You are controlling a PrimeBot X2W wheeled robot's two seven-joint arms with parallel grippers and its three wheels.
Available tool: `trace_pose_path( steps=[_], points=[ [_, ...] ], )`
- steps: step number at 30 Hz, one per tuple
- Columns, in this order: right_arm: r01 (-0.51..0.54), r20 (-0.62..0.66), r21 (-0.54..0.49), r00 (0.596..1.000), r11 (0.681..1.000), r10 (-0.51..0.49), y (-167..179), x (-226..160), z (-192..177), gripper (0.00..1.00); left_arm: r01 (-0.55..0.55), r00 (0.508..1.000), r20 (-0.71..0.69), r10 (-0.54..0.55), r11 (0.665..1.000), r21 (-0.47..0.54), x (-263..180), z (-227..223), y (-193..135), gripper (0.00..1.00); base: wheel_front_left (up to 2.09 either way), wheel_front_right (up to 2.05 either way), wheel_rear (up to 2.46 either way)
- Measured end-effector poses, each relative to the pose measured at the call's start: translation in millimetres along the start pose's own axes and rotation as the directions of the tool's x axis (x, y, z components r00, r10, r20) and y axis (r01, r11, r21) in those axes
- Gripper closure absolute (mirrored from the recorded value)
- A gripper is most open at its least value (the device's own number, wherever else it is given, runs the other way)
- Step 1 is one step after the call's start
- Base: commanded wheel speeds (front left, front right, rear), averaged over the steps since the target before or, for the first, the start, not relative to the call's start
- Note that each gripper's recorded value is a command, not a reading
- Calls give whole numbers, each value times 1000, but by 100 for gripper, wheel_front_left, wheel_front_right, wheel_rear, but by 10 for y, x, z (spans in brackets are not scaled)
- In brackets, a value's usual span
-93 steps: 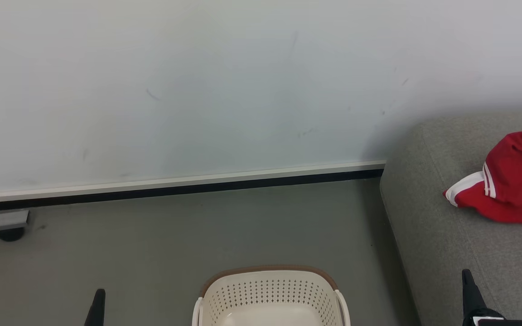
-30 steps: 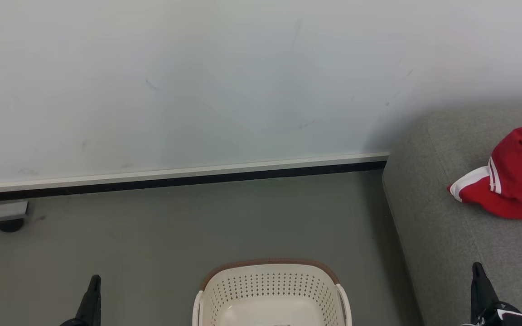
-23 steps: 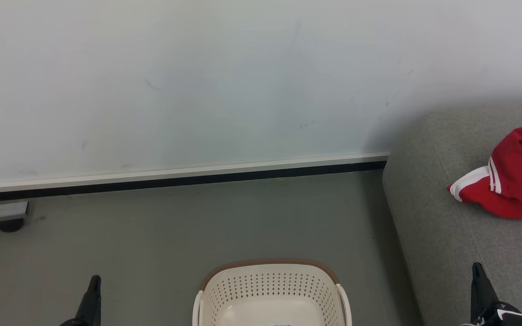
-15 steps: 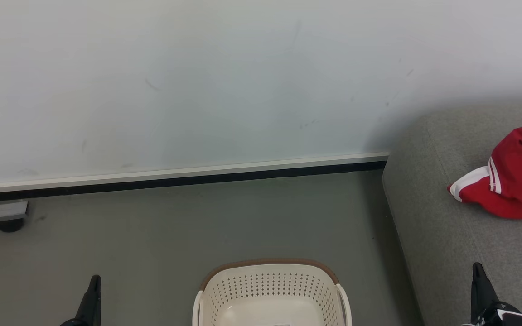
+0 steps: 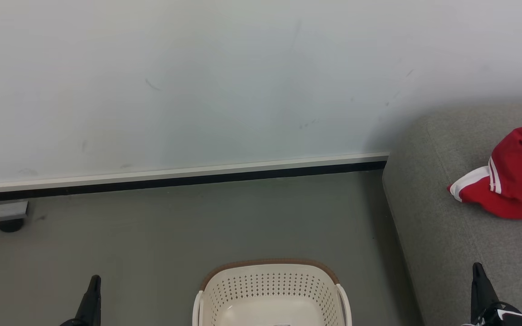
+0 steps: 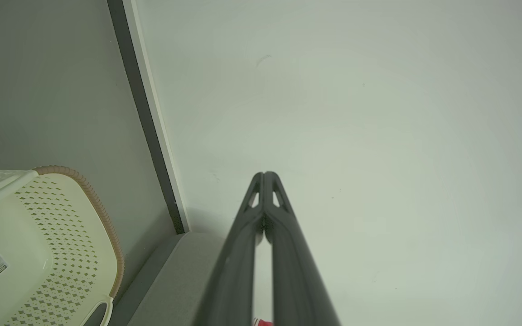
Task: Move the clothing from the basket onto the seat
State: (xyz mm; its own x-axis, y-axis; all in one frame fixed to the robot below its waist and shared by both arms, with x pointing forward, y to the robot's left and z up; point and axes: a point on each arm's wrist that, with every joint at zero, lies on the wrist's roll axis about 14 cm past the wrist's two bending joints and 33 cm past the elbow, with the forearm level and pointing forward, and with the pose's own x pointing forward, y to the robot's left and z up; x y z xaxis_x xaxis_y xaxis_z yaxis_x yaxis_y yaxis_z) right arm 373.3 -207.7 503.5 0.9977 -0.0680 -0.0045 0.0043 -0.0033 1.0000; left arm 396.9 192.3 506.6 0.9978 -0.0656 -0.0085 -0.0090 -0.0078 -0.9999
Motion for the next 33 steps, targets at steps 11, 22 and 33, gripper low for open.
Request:
trace_pose_path(
  steps=[11, 22, 33],
  points=[
    [0, -2, -1, 1000, 1000, 0, 1, 0, -2, 100, 0, 1000, 1, 0, 1000, -1, 0, 1, -1, 100, 0, 0, 0],
    [0, -1, 0, 1000, 1000, 0, 1, 0, 0, 100, 0, 1000, 0, 0, 1000, 0, 0, 0, 0, 100, 0, 0, 0],
    [0, -1, 1, 1000, 1000, 0, 1, 0, 0, 100, 0, 1000, 1, 0, 1000, 0, 0, 1, 0, 100, 0, 0, 0]
  ],
)
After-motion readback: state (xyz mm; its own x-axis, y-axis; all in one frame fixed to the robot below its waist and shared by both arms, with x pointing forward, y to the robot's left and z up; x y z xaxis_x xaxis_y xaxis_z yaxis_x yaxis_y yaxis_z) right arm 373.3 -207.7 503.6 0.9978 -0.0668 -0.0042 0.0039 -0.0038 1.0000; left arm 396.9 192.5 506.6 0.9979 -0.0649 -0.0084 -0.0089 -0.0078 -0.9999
